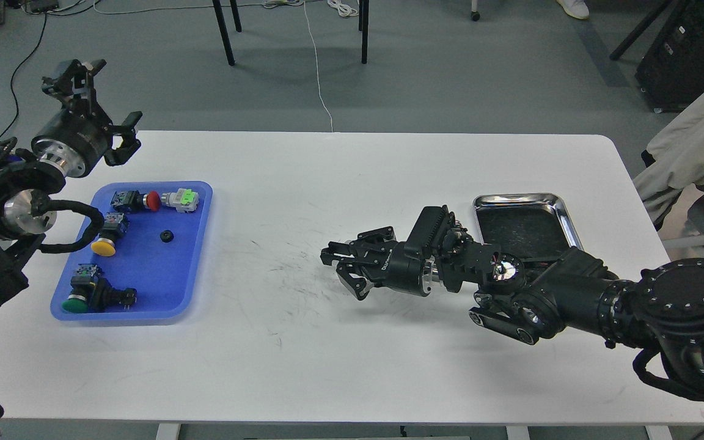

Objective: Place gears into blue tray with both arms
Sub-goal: 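Lower the right gripper toward the table surface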

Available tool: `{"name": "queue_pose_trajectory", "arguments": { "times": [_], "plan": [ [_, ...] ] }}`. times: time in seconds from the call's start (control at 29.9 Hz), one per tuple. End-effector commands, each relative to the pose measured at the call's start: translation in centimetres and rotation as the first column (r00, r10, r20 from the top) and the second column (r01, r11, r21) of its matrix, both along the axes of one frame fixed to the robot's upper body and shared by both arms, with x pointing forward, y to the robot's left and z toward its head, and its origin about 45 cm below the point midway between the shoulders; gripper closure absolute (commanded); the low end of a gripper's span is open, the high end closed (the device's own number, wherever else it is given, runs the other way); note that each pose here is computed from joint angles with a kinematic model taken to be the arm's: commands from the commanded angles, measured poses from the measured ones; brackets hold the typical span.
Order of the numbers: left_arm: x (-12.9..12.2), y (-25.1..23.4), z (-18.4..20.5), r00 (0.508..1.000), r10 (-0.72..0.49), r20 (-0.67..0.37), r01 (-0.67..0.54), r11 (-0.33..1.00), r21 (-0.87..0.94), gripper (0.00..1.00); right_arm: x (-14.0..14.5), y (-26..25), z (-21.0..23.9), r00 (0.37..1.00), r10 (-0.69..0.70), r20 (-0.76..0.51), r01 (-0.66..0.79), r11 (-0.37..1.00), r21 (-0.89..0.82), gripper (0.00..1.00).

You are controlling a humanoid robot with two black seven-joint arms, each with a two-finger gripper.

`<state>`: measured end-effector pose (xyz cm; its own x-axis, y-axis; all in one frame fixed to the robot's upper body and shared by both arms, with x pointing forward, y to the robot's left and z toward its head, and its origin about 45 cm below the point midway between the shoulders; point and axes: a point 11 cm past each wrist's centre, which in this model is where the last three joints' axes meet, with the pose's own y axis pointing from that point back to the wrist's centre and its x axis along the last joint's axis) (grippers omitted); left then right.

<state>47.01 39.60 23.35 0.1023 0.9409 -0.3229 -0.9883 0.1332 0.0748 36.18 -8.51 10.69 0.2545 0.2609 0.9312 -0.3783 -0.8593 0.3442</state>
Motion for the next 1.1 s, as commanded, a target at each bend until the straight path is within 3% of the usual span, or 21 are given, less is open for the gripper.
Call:
{"name": "queue_pose_trajectory", "arguments": {
  "times": [0.0, 0.6, 1.07],
  "plan": [
    [0.0, 0.2, 0.1, 1.0, 0.003, 0.001, -0.003, 1.0, 0.003, 0.01, -0.3, 0.1, -0.2, 1.0, 0.003, -0.008, -0.003, 1.0, 0.006, 0.96],
    [-0.2, 1.2, 0.5, 1.0, 0.019, 0.005, -0.019, 1.0, 0.016, 0.01, -2.0, 1.4, -0.3, 0.998, 0.046, -0.042, -0.044, 0.998, 0.035, 0.98],
    [-0.2, 1.7, 0.8, 1.0, 0.027, 0.008, -0.027, 0.999, 0.023, 0.01, -2.8, 0.9, -1.6, 0.996, 0.061, -0.062, -0.061, 0.998, 0.0, 0.94]
  ]
}}
